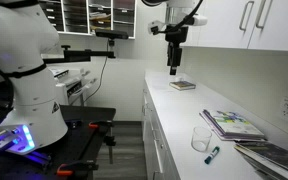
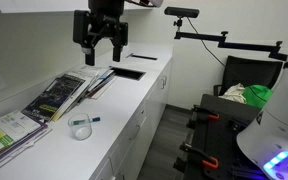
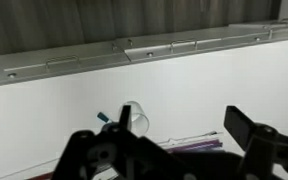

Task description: Pick the marker and put it in the cup

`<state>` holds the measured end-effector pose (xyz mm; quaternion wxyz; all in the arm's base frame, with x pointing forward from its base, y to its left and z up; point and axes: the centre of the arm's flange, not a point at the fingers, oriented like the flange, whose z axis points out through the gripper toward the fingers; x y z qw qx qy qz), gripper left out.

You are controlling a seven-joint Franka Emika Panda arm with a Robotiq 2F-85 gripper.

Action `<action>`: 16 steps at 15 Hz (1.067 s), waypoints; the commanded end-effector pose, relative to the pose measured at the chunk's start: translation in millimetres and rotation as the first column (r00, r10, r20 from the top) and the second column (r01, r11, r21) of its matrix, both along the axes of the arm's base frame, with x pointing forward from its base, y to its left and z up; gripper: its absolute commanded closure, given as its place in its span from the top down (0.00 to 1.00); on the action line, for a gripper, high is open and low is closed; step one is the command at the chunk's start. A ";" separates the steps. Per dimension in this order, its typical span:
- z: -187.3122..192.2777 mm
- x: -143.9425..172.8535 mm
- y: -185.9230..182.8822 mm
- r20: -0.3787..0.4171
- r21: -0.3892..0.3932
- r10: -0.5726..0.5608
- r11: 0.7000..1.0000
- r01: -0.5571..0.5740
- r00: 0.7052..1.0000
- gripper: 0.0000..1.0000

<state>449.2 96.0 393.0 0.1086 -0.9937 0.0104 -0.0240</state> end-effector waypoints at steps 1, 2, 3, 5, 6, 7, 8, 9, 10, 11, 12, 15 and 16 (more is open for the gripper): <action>0.1 0.0 0.0 0.000 0.000 0.000 1.000 0.000 1.000 1.00; 0.1 0.0 0.0 0.000 0.000 0.000 1.000 0.000 1.000 1.00; 0.1 0.0 0.0 0.000 0.000 0.000 1.000 0.000 1.000 1.00; -1.2 2.6 -0.7 0.014 -0.016 0.012 1.000 -0.011 1.000 1.00; -4.3 6.9 -3.4 0.045 -0.072 0.051 0.996 -0.047 0.998 1.00; -7.3 9.8 -5.4 0.056 -0.133 0.113 0.986 -0.105 0.992 1.00; -14.5 15.3 -10.0 0.060 -0.176 0.153 0.974 -0.141 0.986 1.00; -21.3 20.2 -15.1 0.065 -0.217 0.195 0.960 -0.176 0.979 1.00; -32.1 27.4 -19.9 0.068 -0.253 0.244 0.942 -0.220 0.967 1.00; -42.4 34.0 -24.9 0.069 -0.290 0.290 0.921 -0.259 0.954 1.00; -54.6 40.7 -29.5 0.066 -0.323 0.338 0.897 -0.300 0.939 1.00; -85.7 55.0 -42.0 0.051 -0.420 0.471 0.810 -0.409 0.881 1.00; -94.7 57.5 -46.3 0.048 -0.446 0.514 0.778 -0.442 0.856 1.00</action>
